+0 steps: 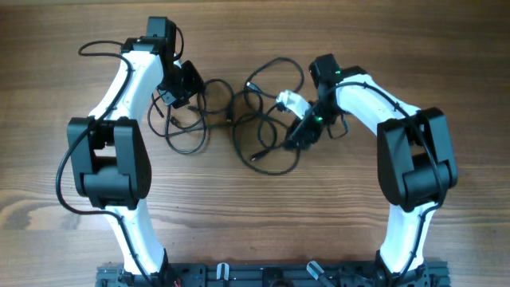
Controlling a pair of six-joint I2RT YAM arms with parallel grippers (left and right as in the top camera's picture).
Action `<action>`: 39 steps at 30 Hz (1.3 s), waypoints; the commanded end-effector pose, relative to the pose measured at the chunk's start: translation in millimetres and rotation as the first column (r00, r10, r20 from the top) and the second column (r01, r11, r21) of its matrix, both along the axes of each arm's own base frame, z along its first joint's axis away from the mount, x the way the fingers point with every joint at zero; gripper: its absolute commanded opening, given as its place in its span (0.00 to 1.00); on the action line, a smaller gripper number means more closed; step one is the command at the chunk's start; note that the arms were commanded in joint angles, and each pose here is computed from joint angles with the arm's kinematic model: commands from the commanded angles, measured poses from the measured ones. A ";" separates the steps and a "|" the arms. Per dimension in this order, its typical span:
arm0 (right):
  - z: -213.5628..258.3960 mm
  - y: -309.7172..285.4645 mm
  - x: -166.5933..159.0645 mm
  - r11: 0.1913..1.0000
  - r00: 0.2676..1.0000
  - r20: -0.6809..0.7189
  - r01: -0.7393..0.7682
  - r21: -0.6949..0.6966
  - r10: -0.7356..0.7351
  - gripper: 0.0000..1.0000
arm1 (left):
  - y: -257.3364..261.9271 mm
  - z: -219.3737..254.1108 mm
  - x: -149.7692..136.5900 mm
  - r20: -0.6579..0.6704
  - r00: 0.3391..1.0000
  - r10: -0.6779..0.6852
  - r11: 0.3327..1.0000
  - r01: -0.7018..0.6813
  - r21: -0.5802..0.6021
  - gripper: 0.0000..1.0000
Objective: Untangle cables
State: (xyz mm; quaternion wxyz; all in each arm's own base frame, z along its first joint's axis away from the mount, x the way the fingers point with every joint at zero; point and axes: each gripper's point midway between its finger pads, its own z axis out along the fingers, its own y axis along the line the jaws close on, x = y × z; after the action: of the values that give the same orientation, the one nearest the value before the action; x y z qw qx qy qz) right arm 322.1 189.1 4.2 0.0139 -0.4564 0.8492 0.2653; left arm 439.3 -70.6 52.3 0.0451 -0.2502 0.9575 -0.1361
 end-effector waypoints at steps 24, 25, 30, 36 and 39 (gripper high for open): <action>4.9 7.8 105.7 0.956 0.867 0.497 0.124 -0.265 0.026 1.00 | 4.8 -5.4 -1.5 -0.010 1.000 -0.002 1.000 0.002 0.023 0.48; 4.0 15.0 102.9 0.969 0.872 0.488 0.083 -0.234 0.044 1.00 | 4.8 -5.2 -1.5 -0.010 1.000 -0.002 1.000 0.002 0.023 0.49; -8.1 20.6 102.6 0.975 0.871 0.483 0.028 -0.221 0.085 1.00 | 4.8 -5.3 -1.4 -0.010 1.000 -0.002 1.000 0.002 0.023 0.49; -24.2 29.5 106.3 0.980 0.859 0.495 -0.036 -0.197 0.131 1.00 | 4.8 -5.3 -1.4 -0.010 1.000 -0.002 1.000 0.002 0.023 0.49; -26.0 29.9 104.5 0.981 0.867 0.484 -0.029 -0.192 0.121 1.00 | 4.8 -5.2 -1.4 -0.009 1.000 -0.002 1.000 0.002 0.023 0.49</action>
State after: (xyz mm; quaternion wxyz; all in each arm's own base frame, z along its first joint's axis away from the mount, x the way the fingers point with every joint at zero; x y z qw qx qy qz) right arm 438.3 217.7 4.7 0.2076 -0.5265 0.8233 0.0436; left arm 439.3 -70.6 52.3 0.0451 -0.2502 0.9575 -0.1361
